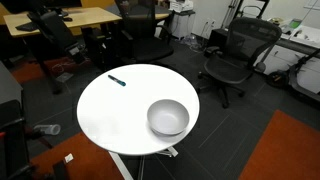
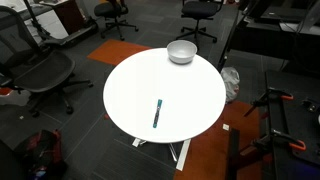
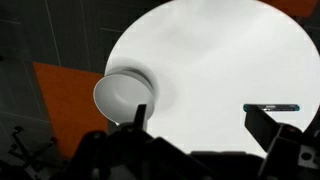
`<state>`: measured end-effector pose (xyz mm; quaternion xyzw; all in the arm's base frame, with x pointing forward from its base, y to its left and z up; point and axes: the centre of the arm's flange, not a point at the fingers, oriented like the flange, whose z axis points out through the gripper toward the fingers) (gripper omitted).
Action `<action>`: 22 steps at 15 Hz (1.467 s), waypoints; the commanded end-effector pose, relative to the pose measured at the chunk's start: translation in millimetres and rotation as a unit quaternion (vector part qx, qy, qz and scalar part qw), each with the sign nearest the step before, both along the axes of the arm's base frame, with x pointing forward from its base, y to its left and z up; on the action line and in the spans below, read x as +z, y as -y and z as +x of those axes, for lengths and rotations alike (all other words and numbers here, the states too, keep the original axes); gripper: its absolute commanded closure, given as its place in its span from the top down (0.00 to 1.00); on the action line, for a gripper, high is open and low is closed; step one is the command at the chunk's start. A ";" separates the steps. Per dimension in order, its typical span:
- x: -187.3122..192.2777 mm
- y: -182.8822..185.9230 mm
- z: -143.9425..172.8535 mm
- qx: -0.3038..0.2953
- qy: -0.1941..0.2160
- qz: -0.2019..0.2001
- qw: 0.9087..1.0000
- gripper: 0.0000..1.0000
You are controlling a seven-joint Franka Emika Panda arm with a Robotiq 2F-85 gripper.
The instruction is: Put the green object in the grey bowl
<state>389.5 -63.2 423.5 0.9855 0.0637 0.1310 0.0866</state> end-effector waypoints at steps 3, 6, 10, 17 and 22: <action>0.0 0.0 0.0 0.000 0.000 0.000 1.000 1.00; 0.0 0.0 0.0 0.000 0.000 0.000 1.000 1.00; 1.3 -10.4 10.9 0.022 -0.007 -0.014 1.000 1.00; 3.4 -49.5 52.9 0.123 -0.027 -0.038 0.991 1.00; -6.4 -67.7 91.3 0.223 -0.047 -0.057 0.972 1.00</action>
